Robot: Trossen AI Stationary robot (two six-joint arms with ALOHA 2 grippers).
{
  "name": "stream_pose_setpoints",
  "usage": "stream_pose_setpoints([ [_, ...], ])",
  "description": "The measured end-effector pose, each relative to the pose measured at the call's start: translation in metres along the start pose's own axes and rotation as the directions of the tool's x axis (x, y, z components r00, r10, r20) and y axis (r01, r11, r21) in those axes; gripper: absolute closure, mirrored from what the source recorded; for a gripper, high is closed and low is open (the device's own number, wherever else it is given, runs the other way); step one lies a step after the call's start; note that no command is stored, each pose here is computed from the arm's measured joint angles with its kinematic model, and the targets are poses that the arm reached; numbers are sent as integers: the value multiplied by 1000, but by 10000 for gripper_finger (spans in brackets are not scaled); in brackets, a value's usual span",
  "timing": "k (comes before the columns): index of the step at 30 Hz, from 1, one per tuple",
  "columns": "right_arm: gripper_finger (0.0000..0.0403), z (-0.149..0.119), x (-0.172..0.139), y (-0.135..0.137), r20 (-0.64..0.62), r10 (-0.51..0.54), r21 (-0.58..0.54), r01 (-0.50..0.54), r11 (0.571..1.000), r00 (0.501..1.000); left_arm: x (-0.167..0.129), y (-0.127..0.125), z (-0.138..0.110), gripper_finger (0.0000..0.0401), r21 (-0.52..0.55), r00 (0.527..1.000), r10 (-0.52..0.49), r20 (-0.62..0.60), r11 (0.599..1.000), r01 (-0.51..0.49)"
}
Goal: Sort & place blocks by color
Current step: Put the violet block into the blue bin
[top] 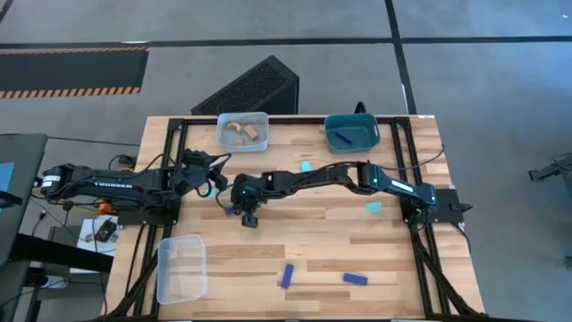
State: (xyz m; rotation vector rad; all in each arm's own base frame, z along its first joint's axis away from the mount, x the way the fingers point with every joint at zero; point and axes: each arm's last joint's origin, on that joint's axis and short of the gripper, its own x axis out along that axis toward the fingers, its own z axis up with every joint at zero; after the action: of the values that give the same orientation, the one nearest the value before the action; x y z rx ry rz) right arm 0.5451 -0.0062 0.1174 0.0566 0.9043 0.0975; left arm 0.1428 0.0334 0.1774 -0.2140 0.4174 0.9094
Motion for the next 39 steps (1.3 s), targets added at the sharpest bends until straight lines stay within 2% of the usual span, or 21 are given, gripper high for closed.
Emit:
stream_pose_setpoints([
  [4, 369, 4, -12, 15, -20, 13, -45, -14, 999, 1000, 0, 0, 0, 278, 21, 1000, -1, -4, 1000, 1],
  [8, 329, 9, -23, 21, -23, 13, -80, -15, 997, 1000, 0, 0, -1, 278, 31, 1000, -1, -6, 1000, 1],
  [18, 173, 7, -30, 14, -74, 1, -129, -10, 992, 997, -1, -2, -1, 278, 97, 999, -34, -11, 995, 35],
  [21, 145, 5, -30, 17, -93, 5, -156, -19, 988, 996, -2, -4, -1, 278, 104, 999, -51, -6, 993, 52],
  [30, 139, 4, -31, 17, -108, 27, -154, -43, 987, 994, -3, -6, -1, 278, 105, 998, -64, -3, 992, 64],
  [35, 140, -3, -15, 18, -119, 27, -117, -41, 992, 993, -3, -6, -1, 278, 99, 997, -71, -6, 993, 71],
  [39, 164, -4, -14, 21, -120, 18, -103, -31, 994, 993, -4, -6, -1, 278, 95, 997, -76, -2, 993, 75],
])
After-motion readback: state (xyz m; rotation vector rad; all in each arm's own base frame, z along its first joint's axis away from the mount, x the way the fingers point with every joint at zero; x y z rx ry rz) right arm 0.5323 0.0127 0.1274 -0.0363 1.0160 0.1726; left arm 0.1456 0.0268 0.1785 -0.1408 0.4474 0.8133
